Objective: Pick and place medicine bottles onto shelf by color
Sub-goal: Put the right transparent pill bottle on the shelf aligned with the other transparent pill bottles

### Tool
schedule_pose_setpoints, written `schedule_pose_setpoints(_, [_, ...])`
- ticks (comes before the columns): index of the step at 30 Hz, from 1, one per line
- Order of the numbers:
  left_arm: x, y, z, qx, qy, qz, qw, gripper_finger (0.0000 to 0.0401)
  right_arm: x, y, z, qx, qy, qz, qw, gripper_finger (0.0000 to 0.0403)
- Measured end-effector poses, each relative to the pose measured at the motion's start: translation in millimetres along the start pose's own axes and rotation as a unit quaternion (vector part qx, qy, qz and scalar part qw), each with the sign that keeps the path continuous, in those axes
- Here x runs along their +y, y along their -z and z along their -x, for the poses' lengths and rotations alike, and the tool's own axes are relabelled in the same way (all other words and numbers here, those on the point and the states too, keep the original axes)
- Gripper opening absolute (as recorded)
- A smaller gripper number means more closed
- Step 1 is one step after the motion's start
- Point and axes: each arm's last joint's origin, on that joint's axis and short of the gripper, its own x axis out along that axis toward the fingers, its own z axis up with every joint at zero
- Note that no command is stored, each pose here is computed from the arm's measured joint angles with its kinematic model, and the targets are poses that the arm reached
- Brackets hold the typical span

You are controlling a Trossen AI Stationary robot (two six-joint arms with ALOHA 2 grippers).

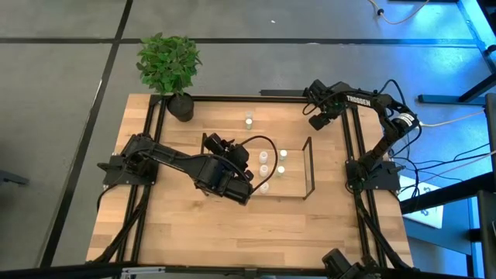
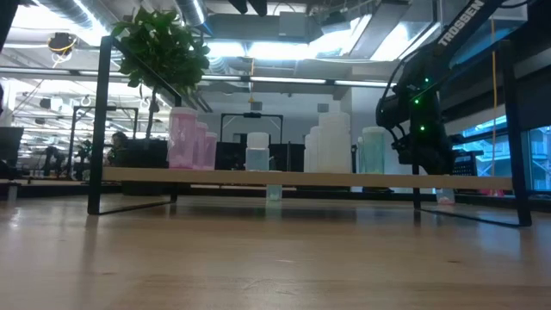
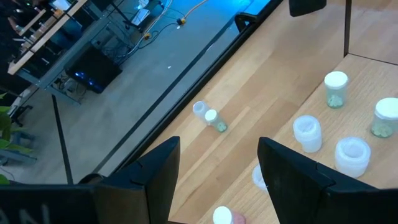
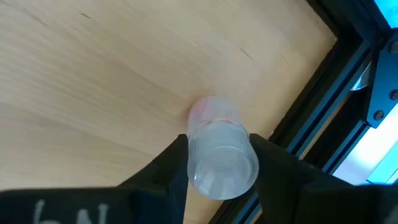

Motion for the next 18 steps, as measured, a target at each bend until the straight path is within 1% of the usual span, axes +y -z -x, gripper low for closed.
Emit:
schedule_pose_setpoints(4, [0.0, 0.0, -0.1, 0.0, 0.0, 0.0, 1.0, 0.0209, 0.5, -0.5, 0.1, -0.003, 0.0, 0.006, 1.0, 0.0153])
schedule_pose_setpoints(12, [0.0, 0.0, -0.1, 0.0, 0.0, 0.0, 1.0, 0.0209, 1.9, -1.0, 1.4, -0.005, -0.001, 0.035, 0.999, 0.0148])
schedule_pose_setpoints(18, [0.0, -0.1, -0.1, 0.0, 0.0, 0.0, 1.0, 0.0209, 5.7, -10.8, 21.7, -0.024, -0.002, 0.05, 0.998, 0.015])
